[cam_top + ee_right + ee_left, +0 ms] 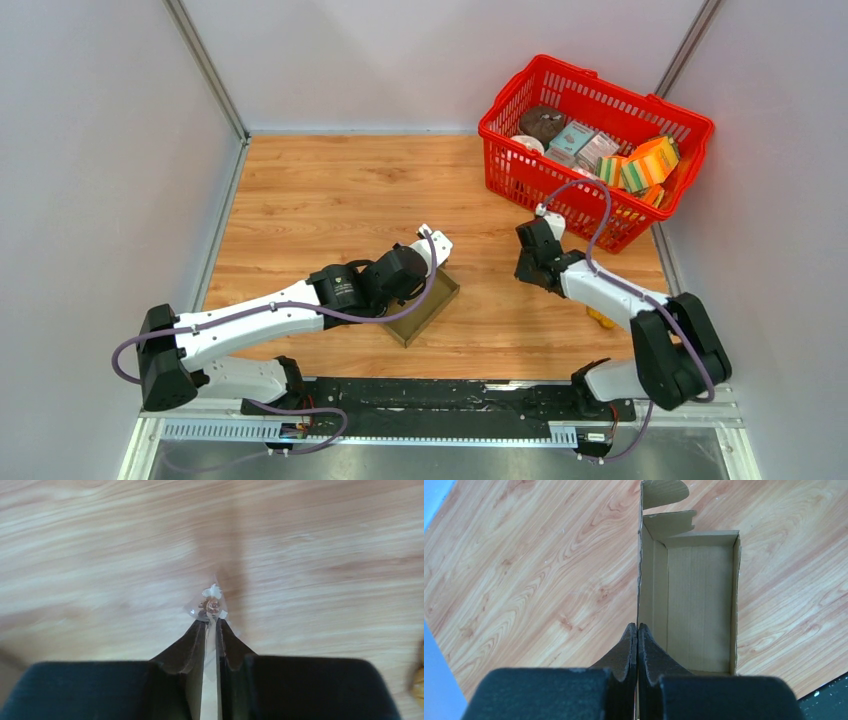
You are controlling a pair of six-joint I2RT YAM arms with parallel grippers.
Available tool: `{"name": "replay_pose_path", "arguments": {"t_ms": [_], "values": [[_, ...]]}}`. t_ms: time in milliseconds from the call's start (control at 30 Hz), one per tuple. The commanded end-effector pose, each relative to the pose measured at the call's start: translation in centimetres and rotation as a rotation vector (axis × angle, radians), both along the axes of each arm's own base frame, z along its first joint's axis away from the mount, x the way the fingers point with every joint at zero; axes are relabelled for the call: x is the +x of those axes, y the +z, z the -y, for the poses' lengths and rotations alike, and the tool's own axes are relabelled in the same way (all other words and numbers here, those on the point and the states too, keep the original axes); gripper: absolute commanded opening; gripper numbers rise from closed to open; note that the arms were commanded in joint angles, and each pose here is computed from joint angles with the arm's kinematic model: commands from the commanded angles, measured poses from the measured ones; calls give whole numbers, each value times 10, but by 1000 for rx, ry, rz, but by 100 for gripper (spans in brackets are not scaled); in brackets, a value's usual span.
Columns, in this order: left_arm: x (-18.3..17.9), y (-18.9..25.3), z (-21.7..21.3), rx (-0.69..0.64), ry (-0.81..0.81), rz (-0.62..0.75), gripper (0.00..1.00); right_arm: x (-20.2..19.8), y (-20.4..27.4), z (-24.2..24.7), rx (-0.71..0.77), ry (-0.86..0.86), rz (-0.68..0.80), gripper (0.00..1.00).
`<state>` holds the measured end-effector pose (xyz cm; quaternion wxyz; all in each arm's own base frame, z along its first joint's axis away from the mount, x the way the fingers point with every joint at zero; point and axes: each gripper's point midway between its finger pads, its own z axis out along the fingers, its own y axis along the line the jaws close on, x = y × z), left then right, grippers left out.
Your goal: Fold the paper box
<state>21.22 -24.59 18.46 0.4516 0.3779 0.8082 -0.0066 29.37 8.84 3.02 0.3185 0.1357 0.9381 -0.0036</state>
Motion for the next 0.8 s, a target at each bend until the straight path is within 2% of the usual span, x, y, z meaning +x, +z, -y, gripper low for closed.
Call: {"name": "replay_pose_path", "arguments": {"t_ms": [0, 200, 233, 267, 300, 333, 367, 467, 533, 667, 767], "values": [[3, 12, 9, -53, 9, 15, 0, -4, 57, -65, 202, 212, 130, 13], [4, 13, 10, -58, 14, 15, 0, -52, 121, -179, 536, 500, 205, 15], [4, 14, 9, -54, 15, 18, 0, -56, 143, -204, 634, 570, 240, 17], [4, 14, 9, -54, 15, 18, 0, -61, 141, -220, 674, 614, 218, 27], [4, 14, 8, -52, 19, 17, 0, -63, 156, -239, 745, 672, 260, 31], [4, 14, 9, -51, 17, 18, 0, -67, 158, -247, 770, 722, 236, 37], [4, 14, 9, -51, 17, 18, 0, -63, 153, -246, 742, 724, 231, 54], [4, 13, 10, -54, 13, 13, 0, -52, 146, -223, 627, 710, 287, 77], [3, 11, 12, -55, 8, 4, 0, -44, 144, -207, 566, 722, 323, 81], [1, 12, 12, -63, 2, -1, 3, -32, 139, -178, 422, 751, 357, 81], [-1, 19, 11, -96, 4, 3, 25, -26, 138, -178, 388, 832, 383, 76]]}}
